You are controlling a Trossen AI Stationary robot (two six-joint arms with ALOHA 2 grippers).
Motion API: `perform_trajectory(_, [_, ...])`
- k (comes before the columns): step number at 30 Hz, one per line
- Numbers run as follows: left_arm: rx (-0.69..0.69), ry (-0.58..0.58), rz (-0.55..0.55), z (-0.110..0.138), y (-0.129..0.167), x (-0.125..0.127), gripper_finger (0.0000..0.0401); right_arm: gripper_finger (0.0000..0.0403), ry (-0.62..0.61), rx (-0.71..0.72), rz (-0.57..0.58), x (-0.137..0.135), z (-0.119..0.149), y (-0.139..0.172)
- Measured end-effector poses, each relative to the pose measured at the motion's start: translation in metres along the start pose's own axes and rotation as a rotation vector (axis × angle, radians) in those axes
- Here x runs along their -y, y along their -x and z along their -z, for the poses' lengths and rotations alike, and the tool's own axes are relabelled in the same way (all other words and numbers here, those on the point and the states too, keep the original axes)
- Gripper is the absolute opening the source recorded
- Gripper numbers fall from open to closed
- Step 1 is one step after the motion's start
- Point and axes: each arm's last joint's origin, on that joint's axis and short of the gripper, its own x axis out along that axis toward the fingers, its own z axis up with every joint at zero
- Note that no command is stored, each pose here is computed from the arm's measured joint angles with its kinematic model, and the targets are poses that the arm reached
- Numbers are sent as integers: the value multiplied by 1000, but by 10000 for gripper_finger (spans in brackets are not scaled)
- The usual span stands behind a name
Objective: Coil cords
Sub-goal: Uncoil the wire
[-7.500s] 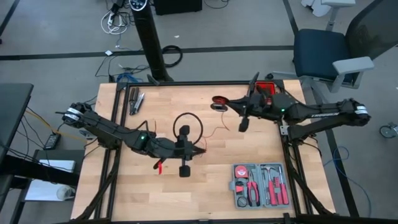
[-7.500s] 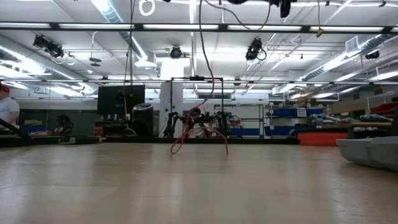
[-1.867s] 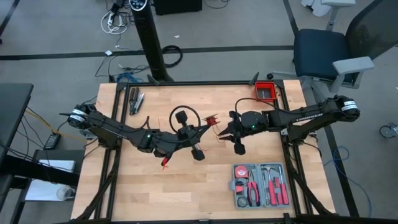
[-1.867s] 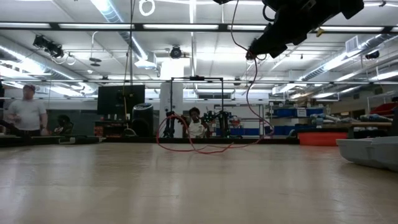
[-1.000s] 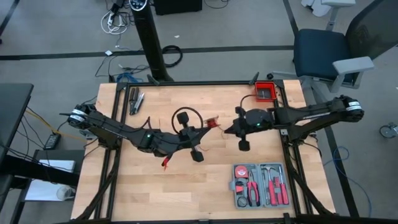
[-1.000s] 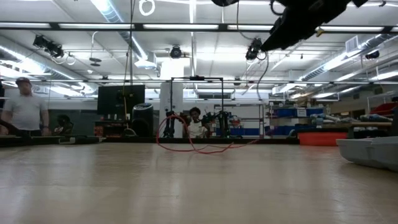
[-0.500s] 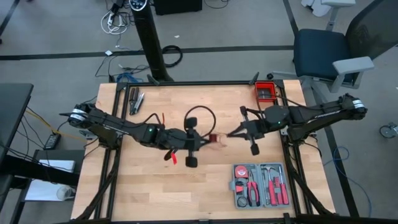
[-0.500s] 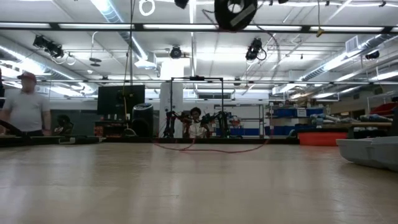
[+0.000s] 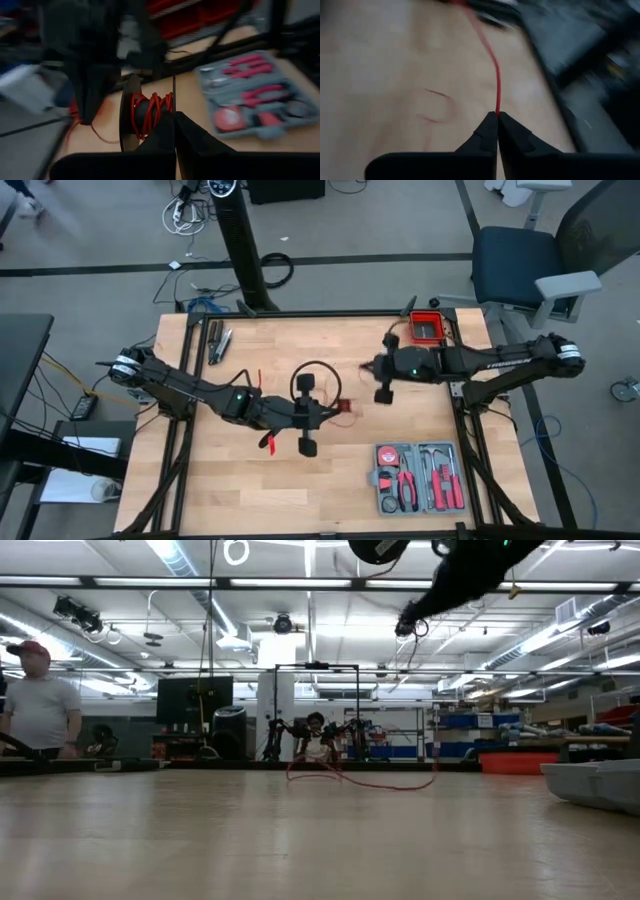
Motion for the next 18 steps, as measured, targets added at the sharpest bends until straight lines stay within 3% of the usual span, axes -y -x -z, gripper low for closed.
perform_trajectory(6, [-6, 1, -170, -4, 5, 1, 0, 56, -59, -204, 102, 16, 20, 4])
perform_trajectory(11, [23, 13, -283, -9, 8, 0, 0, 89, -175, -320, 132, 28, 13, 20])
perform_trajectory(14, [24, 18, -333, -11, 9, -1, 0, 95, -201, -277, 21, 28, 0, 28])
perform_trajectory(18, [23, 23, -354, -11, 10, -2, 0, 94, -137, -42, -259, 10, -21, 30])
